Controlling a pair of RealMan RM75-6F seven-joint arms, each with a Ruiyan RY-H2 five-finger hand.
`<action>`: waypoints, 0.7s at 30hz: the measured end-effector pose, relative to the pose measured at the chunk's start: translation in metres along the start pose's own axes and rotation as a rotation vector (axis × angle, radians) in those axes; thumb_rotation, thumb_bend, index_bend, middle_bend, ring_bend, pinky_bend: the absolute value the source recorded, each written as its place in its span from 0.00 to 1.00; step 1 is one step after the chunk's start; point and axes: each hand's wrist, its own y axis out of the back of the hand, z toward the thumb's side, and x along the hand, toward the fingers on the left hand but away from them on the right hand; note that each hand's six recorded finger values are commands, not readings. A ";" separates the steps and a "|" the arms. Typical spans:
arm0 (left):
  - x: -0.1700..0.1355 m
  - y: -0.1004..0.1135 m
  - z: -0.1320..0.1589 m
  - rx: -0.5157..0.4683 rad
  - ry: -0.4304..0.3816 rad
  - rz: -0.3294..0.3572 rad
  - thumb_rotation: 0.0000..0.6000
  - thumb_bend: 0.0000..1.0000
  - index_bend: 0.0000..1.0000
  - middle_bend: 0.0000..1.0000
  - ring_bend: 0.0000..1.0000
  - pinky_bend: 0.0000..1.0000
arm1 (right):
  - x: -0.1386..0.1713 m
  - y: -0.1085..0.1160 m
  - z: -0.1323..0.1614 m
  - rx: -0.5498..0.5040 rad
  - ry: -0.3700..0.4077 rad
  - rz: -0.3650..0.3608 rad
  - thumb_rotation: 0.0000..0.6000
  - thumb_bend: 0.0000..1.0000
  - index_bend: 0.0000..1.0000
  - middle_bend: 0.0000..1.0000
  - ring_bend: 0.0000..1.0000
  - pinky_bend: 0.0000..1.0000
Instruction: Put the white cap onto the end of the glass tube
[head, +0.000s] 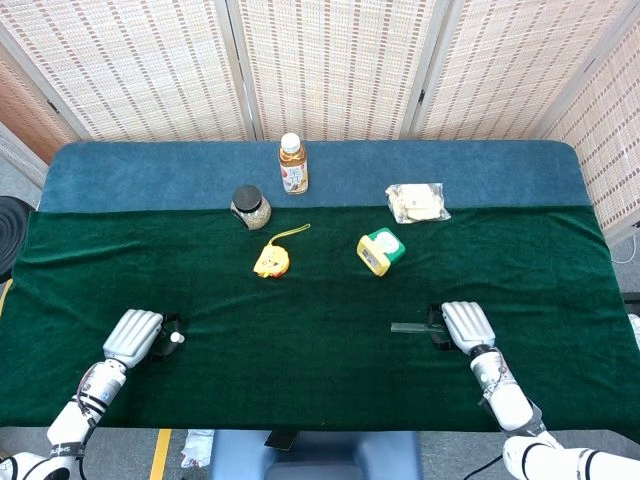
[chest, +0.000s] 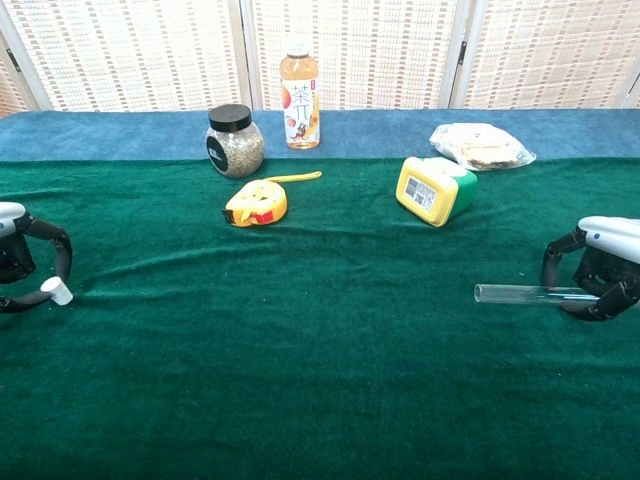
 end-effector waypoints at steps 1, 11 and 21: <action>0.000 0.000 0.000 0.000 0.000 0.001 1.00 0.50 0.54 1.00 0.88 0.80 | 0.000 0.000 0.000 0.001 0.000 0.001 1.00 0.50 0.57 0.92 1.00 1.00; -0.001 0.017 -0.004 -0.082 0.009 0.052 1.00 0.51 0.54 1.00 0.88 0.80 | 0.005 0.012 0.008 -0.081 0.029 -0.030 1.00 0.64 0.82 1.00 1.00 1.00; -0.004 0.061 0.004 -0.369 -0.056 0.189 1.00 0.53 0.55 1.00 0.88 0.80 | 0.020 0.046 0.061 -0.261 0.240 -0.103 1.00 0.69 0.88 1.00 1.00 1.00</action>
